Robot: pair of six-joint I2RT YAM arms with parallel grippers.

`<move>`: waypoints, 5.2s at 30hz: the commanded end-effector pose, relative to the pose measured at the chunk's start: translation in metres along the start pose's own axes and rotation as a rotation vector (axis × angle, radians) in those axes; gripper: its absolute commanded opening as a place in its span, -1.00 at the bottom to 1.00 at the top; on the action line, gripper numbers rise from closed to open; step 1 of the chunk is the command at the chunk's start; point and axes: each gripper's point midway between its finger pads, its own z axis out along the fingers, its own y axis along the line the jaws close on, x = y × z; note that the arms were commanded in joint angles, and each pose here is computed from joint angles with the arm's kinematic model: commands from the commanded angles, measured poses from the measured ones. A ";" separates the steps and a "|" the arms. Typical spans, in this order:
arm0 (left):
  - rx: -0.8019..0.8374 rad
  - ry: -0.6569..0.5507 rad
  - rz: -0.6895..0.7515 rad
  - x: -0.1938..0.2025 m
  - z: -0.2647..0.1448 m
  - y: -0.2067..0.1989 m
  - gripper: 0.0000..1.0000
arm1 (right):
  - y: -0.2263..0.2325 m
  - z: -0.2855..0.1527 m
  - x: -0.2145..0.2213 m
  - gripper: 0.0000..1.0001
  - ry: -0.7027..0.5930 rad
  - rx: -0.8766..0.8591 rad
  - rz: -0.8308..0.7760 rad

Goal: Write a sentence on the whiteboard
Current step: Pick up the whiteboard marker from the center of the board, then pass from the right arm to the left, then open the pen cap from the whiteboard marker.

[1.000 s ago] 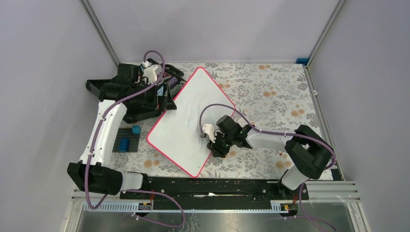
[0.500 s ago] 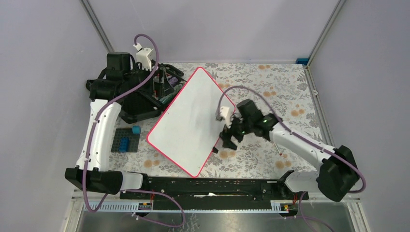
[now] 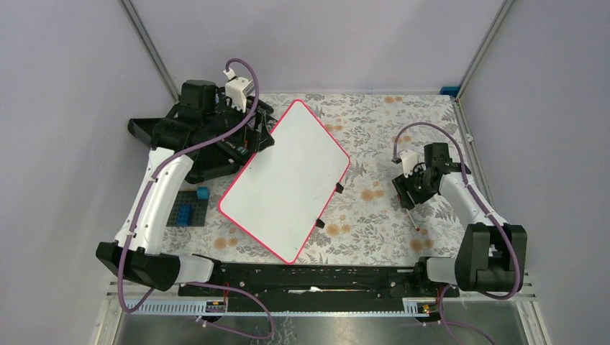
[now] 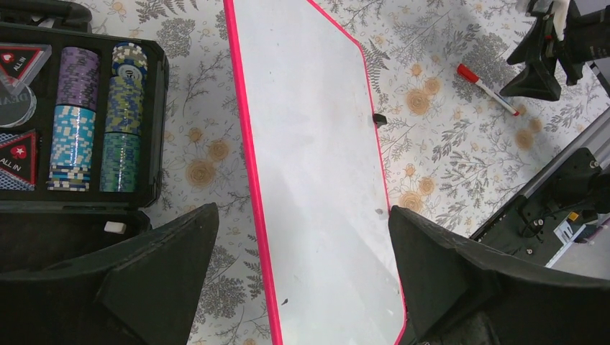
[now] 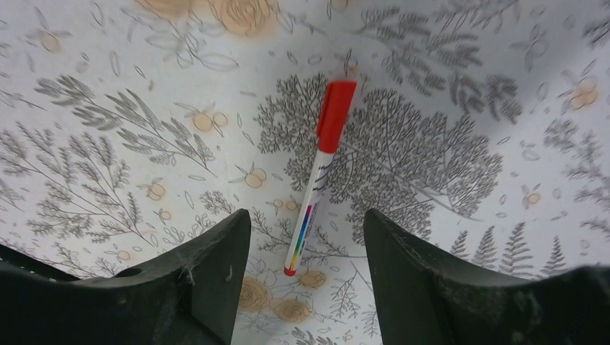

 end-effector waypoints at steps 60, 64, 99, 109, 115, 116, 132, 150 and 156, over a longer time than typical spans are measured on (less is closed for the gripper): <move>0.360 0.042 1.485 0.094 0.043 -0.190 0.64 | 0.260 -0.121 -0.080 -1.00 -0.133 -1.037 -0.156; 0.314 0.032 1.550 0.096 0.049 -0.187 0.50 | 0.268 -0.121 -0.073 -1.00 -0.101 -1.063 -0.168; 0.602 0.055 0.523 0.065 0.035 -0.182 -1.00 | 0.214 -0.183 -0.159 0.80 -0.481 -1.020 0.020; 0.660 0.072 0.509 0.067 0.033 -0.187 -1.00 | 0.224 -0.187 -0.178 0.37 -0.479 -1.097 0.129; 0.657 0.098 0.501 0.064 0.041 -0.187 -1.00 | 0.234 -0.172 -0.172 0.24 -0.449 -1.045 0.098; 0.653 0.099 0.497 0.064 0.042 -0.187 -1.00 | 0.234 -0.172 -0.172 0.21 -0.449 -1.043 0.095; 0.663 0.112 0.488 0.066 0.045 -0.188 -1.00 | 0.240 -0.162 -0.164 -0.72 -0.433 -0.984 0.038; 0.672 0.215 0.494 0.107 0.047 -0.176 -1.00 | 0.176 -0.167 -0.171 -1.00 -0.519 -0.800 0.033; 0.683 0.253 0.479 0.117 0.055 -0.174 -1.00 | 0.126 -0.174 -0.171 -1.00 -0.570 -0.720 0.085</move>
